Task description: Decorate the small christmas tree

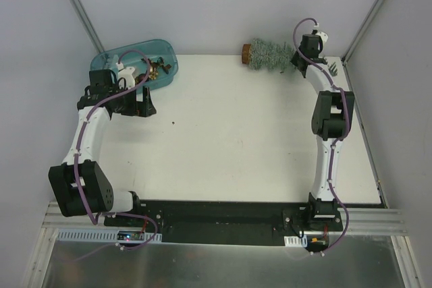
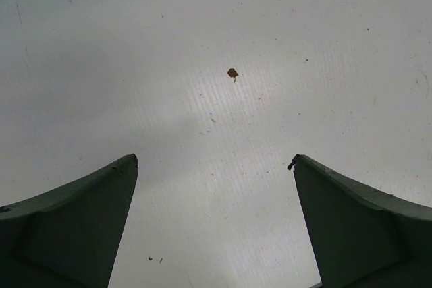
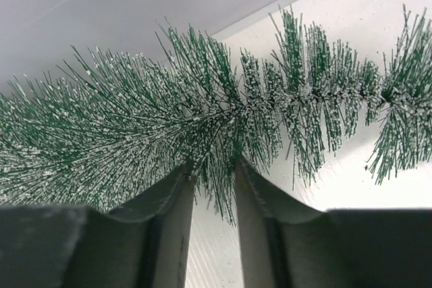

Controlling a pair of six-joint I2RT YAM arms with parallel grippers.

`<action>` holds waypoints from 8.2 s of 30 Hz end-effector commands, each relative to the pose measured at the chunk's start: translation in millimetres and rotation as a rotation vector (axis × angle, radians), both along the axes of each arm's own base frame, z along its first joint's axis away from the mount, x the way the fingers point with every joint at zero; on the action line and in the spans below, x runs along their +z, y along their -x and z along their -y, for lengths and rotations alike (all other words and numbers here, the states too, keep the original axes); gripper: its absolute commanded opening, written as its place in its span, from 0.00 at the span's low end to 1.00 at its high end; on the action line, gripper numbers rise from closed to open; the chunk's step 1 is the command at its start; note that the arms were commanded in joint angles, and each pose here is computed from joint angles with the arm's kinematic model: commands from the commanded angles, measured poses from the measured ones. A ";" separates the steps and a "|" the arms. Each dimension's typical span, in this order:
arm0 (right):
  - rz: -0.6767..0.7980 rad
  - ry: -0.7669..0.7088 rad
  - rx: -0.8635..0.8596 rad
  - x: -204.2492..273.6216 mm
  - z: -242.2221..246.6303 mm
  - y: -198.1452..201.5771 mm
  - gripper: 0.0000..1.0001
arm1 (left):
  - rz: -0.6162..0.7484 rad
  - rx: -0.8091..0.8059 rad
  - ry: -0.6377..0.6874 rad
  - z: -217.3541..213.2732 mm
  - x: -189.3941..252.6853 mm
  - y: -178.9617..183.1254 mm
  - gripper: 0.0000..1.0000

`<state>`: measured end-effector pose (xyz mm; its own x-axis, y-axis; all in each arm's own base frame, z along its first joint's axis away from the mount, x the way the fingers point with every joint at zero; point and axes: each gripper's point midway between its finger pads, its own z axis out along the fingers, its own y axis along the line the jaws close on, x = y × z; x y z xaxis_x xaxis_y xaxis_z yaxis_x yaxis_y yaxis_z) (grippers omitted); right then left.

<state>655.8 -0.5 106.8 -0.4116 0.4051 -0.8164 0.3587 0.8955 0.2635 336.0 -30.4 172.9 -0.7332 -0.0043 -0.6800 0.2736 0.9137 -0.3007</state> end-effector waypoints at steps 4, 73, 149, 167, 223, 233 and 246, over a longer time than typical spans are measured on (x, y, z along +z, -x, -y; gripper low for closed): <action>0.093 0.079 0.026 39.3 -0.9 -6.8 0.13 | 0.026 0.000 0.009 0.2 0.9 -1.7 0.99; 0.517 0.539 0.517 189.8 -236.8 363.9 0.01 | 0.166 0.026 -0.044 4.7 44.6 64.0 0.99; 0.513 0.476 0.651 159.4 -264.8 448.2 0.72 | 0.032 0.271 -0.086 -41.0 16.7 -34.9 0.99; 0.713 0.483 0.840 216.1 -298.4 553.6 0.72 | -0.192 0.688 0.023 -76.2 -47.6 -129.5 0.99; 0.697 0.494 0.857 204.6 -290.4 549.9 0.64 | -0.315 0.886 0.052 -132.6 -95.8 -157.3 0.78; 0.701 0.475 0.858 206.4 -289.9 550.1 0.60 | -0.377 0.762 0.042 -115.5 -98.3 -98.3 0.46; 0.712 0.455 0.875 211.0 -292.7 551.8 0.60 | -0.370 0.553 -0.093 -101.1 -94.7 -11.2 0.45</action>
<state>103.1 295.9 302.4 0.2169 -0.2398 -0.9463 -0.4987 0.8061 -0.3186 381.0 71.5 64.3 -0.7792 -0.4971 -0.3818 -0.4323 0.8673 -0.2469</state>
